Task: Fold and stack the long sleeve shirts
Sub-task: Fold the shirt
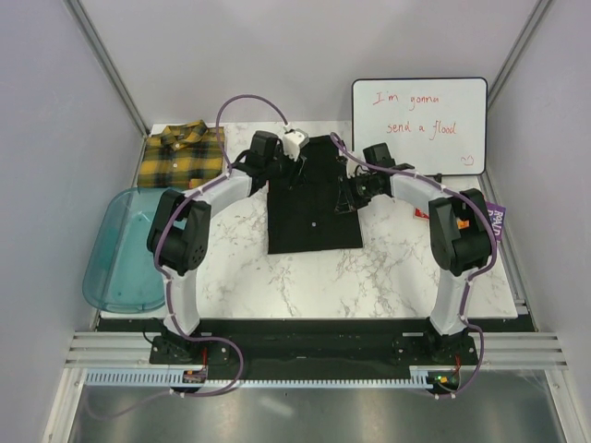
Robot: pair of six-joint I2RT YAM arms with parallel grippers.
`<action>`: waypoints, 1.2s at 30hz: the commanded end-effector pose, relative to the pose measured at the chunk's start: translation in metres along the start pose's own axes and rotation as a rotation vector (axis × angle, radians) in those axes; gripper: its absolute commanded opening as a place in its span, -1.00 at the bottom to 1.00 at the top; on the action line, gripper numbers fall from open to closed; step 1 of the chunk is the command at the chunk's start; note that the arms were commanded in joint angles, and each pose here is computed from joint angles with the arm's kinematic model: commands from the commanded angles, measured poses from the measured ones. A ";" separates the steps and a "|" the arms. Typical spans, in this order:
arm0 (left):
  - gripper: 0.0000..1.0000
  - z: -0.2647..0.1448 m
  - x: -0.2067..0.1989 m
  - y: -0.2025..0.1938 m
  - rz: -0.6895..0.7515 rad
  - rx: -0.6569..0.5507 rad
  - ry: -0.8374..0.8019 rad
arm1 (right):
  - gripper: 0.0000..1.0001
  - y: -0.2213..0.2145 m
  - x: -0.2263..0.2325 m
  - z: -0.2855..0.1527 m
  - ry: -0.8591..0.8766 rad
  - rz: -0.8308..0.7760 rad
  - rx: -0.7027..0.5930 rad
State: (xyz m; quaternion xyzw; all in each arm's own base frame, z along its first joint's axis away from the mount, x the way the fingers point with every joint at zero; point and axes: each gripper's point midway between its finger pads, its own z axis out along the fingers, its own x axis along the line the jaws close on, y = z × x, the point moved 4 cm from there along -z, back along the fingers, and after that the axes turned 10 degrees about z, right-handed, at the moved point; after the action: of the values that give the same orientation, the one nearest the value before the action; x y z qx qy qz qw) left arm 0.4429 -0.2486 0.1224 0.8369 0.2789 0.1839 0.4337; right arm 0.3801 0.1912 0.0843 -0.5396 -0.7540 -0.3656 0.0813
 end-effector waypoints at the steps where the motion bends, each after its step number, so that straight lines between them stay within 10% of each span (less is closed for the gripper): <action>1: 0.13 0.010 0.013 0.032 -0.037 -0.087 0.014 | -0.51 0.025 0.005 -0.010 -0.011 -0.077 -0.058; 10: 0.24 -0.043 -0.028 -0.015 -0.167 0.092 -0.193 | -0.50 0.052 -0.005 0.011 -0.023 -0.196 -0.065; 27: 0.15 -0.088 -0.081 -0.135 -0.547 0.411 -0.377 | -0.44 -0.085 0.036 0.036 0.127 -0.020 0.227; 36: 0.34 -0.160 -0.078 -0.088 0.007 0.124 -0.307 | -0.34 -0.038 0.064 -0.013 0.145 -0.177 0.073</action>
State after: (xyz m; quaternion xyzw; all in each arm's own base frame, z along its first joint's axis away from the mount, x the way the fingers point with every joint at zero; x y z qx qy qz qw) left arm 0.2818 -0.1644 0.0915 0.8434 0.3706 -0.0793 0.3810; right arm 0.2968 0.2254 0.0673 -0.4700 -0.7992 -0.3354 0.1666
